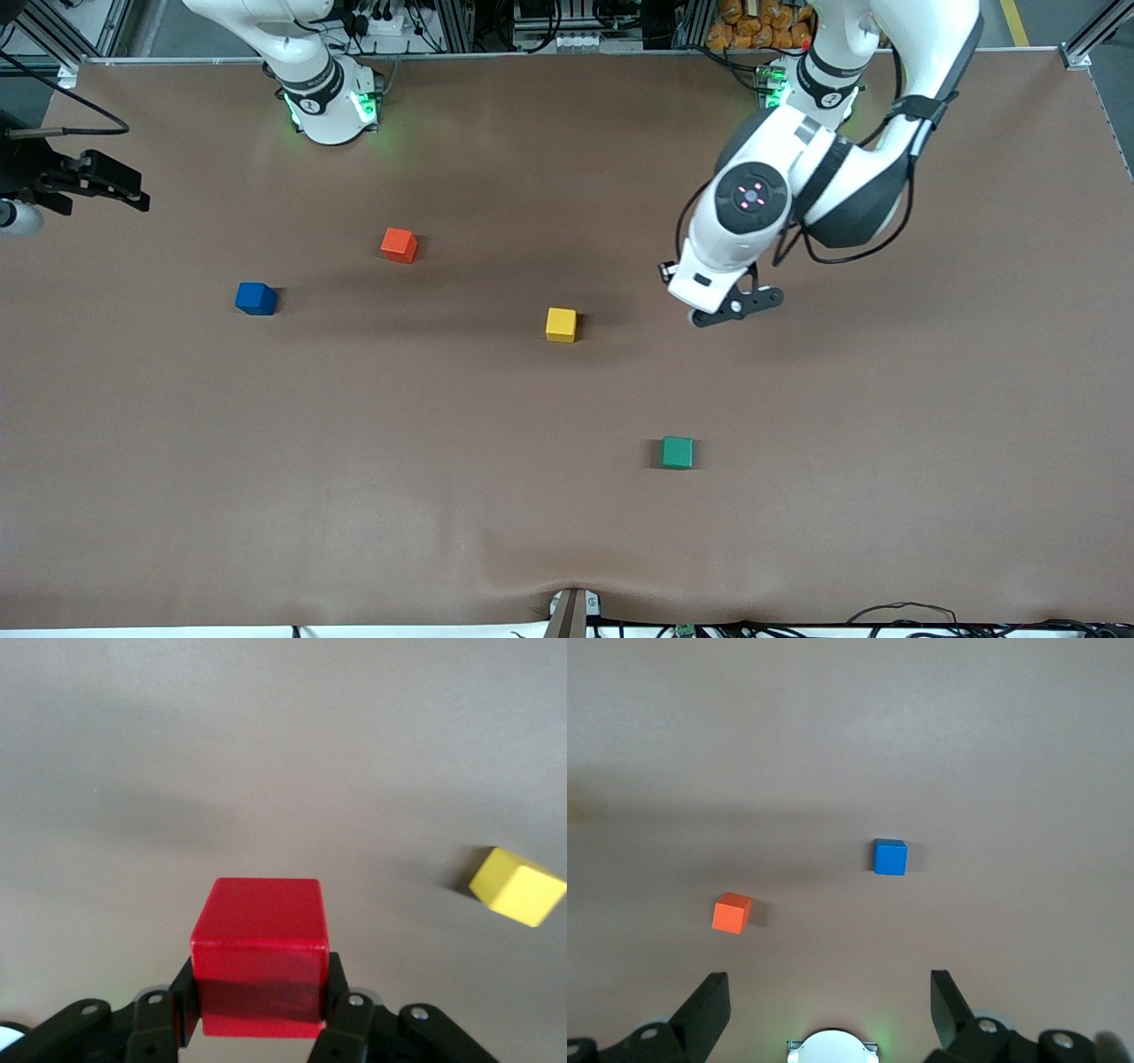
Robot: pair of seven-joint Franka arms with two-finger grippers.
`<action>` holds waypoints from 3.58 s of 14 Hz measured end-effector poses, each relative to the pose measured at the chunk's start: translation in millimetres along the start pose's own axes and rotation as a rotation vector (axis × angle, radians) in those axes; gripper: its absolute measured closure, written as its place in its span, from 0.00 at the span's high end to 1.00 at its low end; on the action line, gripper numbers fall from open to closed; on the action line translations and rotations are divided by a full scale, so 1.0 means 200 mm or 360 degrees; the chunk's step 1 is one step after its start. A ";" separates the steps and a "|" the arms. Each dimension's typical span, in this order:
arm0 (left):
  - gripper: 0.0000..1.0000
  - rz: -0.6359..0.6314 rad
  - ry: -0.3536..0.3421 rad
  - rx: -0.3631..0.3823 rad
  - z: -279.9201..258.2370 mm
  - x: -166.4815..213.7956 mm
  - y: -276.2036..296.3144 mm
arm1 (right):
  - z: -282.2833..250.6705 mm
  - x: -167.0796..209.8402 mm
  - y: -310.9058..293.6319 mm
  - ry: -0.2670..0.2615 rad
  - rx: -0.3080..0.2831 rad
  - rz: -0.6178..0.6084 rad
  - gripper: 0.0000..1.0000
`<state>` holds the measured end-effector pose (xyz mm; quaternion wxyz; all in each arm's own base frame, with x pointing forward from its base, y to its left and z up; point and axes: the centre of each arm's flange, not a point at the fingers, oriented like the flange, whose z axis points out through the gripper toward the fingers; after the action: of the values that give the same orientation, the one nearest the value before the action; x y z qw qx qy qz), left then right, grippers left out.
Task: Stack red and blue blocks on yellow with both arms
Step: 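Carry the red cube with the left gripper over the yellow cube, then lower the red cube onto the yellow cube and open the left gripper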
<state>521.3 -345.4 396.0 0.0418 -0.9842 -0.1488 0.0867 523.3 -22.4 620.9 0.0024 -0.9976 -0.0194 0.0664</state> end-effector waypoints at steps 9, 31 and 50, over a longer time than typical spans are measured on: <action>0.56 -0.0205 -0.0070 -0.0213 -0.16 -0.05 0.24 | 0.04 0.06 0.02 -0.0021 0.0004 0.0009 1.00; 0.56 -0.1310 -0.0110 -0.0427 0.55 -0.20 0.88 | 0.08 0.08 0.02 -0.0052 0.0007 0.0005 1.00; 0.56 -0.1737 -0.0172 -0.0441 0.69 -0.11 0.85 | 0.10 0.08 0.02 -0.0078 0.0010 0.0008 1.00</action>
<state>523.8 -505.5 245.8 -0.0568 -0.7549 -0.6481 0.0823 537.0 -26.2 599.7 0.0051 -0.9957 -0.0166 0.0910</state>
